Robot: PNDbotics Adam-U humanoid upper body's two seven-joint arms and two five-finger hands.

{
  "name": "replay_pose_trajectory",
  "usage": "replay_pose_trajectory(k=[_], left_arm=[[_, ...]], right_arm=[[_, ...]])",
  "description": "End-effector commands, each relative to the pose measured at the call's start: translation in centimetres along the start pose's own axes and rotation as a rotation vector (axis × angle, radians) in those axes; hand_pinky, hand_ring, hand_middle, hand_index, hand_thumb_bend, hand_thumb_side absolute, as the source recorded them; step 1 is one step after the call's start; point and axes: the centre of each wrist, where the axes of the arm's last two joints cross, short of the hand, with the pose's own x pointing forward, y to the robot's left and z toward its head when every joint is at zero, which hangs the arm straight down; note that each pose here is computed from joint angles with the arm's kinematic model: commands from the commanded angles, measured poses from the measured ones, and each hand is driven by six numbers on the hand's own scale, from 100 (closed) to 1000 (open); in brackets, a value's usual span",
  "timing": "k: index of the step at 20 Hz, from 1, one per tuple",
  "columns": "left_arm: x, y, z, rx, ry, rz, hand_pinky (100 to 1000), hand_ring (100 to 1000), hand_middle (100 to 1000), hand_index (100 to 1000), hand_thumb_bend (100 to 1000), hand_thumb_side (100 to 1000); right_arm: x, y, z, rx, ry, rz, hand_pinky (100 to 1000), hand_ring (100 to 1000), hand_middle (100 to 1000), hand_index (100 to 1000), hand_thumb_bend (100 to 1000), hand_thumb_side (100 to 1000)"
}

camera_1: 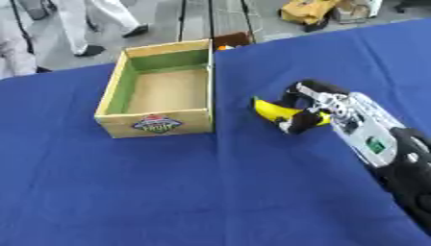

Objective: Pick up objects on the table and place them in the box.

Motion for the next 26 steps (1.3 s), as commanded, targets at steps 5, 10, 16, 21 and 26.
replay_pose_trajectory(k=[5,10,16,21,26], left_arm=[[0.5,0.0,-0.7,-0.008,-0.032,0.007,306,631,661,740,100,866],[0.5,0.1,-0.7,-0.009,-0.031,0.005,305,630,661,741,100,863],[0.5,0.1,-0.7,-0.012,-0.031,0.004,304,629,660,741,100,865],[0.5,0.1,-0.7,-0.013,-0.031,0.004,303,629,660,741,100,865],[0.5,0.1,-0.7,-0.016,-0.029,0.003,302,630,661,742,100,865]], right_arm=[[-0.2,-0.7,0.1,-0.057,0.022,0.016,586,889,398,546,100,209],[0.5,-1.4,0.3,-0.093,0.006,0.029,584,886,387,541,100,249],[1.6,-2.6,0.6,-0.130,-0.015,0.074,583,880,380,538,100,285],[2.4,-3.6,0.9,-0.152,-0.029,0.102,586,879,384,541,100,303],[2.1,-3.3,0.9,-0.102,-0.014,0.119,693,942,586,711,100,244]])
